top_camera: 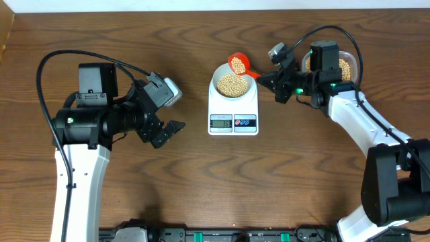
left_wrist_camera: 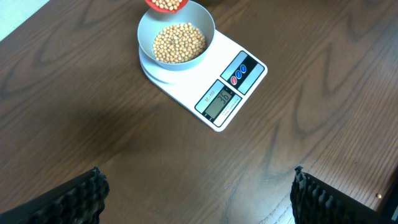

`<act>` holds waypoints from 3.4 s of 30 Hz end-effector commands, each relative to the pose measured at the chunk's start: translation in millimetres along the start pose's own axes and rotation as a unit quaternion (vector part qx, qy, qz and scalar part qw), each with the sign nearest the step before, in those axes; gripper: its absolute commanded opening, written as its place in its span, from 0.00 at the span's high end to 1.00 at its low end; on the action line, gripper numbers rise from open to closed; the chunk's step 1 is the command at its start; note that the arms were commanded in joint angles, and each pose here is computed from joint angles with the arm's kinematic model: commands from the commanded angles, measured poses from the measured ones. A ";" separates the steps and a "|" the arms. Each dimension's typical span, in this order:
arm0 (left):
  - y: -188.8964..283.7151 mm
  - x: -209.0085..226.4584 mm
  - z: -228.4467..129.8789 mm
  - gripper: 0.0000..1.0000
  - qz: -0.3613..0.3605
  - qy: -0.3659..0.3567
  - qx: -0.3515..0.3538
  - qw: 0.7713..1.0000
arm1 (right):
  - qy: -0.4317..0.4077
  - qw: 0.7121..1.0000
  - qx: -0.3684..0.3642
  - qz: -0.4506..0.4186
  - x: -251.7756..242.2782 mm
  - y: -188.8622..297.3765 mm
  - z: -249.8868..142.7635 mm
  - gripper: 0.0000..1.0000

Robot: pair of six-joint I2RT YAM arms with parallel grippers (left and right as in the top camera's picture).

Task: Scoop item into bowl and weigh 50g on scale
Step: 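Hold the red scoop tipped over the white bowl, letting beans fall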

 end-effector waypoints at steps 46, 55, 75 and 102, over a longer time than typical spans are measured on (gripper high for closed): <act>1.5 2.9 0.6 0.04 0.003 0.004 0.002 1.000 | 0.009 1.000 -0.001 -0.018 4.2 0.5 3.0 0.99; 1.5 2.9 0.7 0.04 0.003 0.004 0.002 1.000 | 0.009 1.000 -0.002 -0.018 4.2 0.5 3.4 0.99; 1.5 2.9 0.7 0.04 0.003 0.004 0.002 1.000 | 0.009 1.000 -0.002 -0.018 4.2 0.5 3.4 0.99; 1.5 2.9 0.7 0.04 0.003 0.004 0.002 1.000 | 0.019 1.000 -0.012 -0.008 10.1 4.1 9.6 0.99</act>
Point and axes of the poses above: each gripper's point midway between its finger pads, its own y axis back along the fingers, its own x axis along the line the jaws close on, z = x × y, the point moved 5 cm from there along y, back along the fingers, and after that the axes turned 12 degrees about -y, right-handed, at the moved point
